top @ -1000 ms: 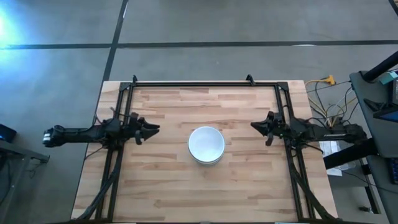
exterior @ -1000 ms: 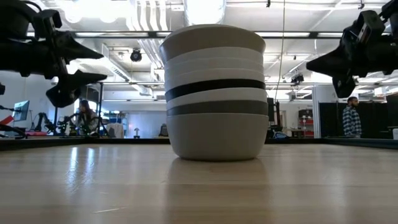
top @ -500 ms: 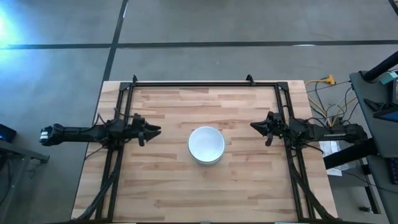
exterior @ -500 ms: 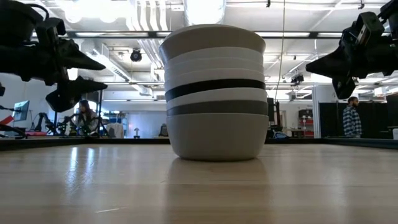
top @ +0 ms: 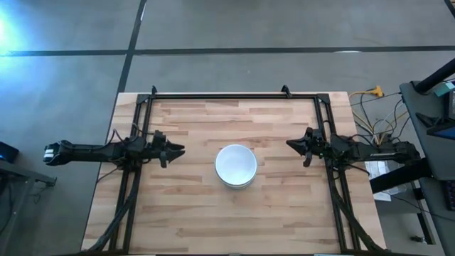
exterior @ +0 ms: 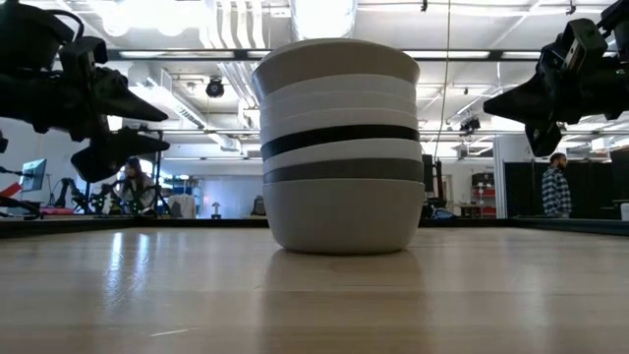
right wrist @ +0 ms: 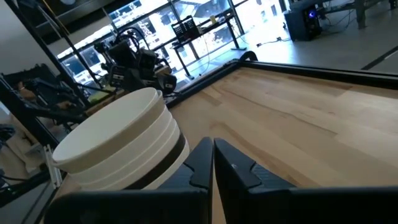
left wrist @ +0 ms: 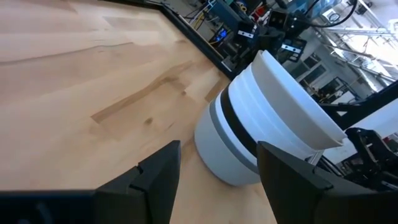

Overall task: Nest bowls inside each other
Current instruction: Return to Home Position

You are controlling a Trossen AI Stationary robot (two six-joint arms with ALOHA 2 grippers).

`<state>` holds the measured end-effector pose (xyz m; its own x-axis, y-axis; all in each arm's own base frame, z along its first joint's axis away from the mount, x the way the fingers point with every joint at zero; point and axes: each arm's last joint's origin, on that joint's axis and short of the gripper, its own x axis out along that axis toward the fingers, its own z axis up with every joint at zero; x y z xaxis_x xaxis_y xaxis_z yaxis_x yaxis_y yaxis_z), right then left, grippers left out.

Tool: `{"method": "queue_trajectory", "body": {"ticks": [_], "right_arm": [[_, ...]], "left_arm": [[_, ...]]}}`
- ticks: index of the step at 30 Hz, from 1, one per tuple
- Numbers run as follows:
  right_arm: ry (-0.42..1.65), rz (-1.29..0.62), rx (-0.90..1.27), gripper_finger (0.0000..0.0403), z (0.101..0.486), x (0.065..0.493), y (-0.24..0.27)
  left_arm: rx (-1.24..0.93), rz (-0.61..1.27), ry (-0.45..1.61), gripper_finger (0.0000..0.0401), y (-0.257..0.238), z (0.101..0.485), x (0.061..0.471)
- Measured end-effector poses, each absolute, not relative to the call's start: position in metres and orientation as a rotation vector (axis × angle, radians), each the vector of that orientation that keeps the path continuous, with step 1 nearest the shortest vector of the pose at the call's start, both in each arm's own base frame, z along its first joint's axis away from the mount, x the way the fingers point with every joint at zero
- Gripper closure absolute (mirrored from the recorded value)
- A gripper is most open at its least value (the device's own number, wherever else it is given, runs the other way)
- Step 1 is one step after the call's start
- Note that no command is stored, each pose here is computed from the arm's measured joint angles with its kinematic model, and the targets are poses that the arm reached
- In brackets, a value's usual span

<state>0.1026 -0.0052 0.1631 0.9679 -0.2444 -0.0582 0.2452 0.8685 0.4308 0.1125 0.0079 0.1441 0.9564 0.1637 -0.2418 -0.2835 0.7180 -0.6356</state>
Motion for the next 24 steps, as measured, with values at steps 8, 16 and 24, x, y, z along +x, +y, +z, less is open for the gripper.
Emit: {"method": "queue_trajectory", "body": {"ticks": [8,16,24], "right_arm": [[0.002,-0.256,0.451,0.0394,0.1630,0.1027,-0.0052],[0.002,-0.256,0.451,0.0394,0.1630,0.1027,-0.0051],[0.002,-0.256,0.451,0.0394,0.1630,0.1027,-0.0052]], "left_arm": [[-0.729,0.253,0.183,0.0205,0.0079,0.1431,0.1130],[-0.730,0.252,0.183,0.0205,0.0079,0.1432,0.1130],[-0.730,0.252,0.183,0.0205,0.0079,0.1432,0.1130]]}}
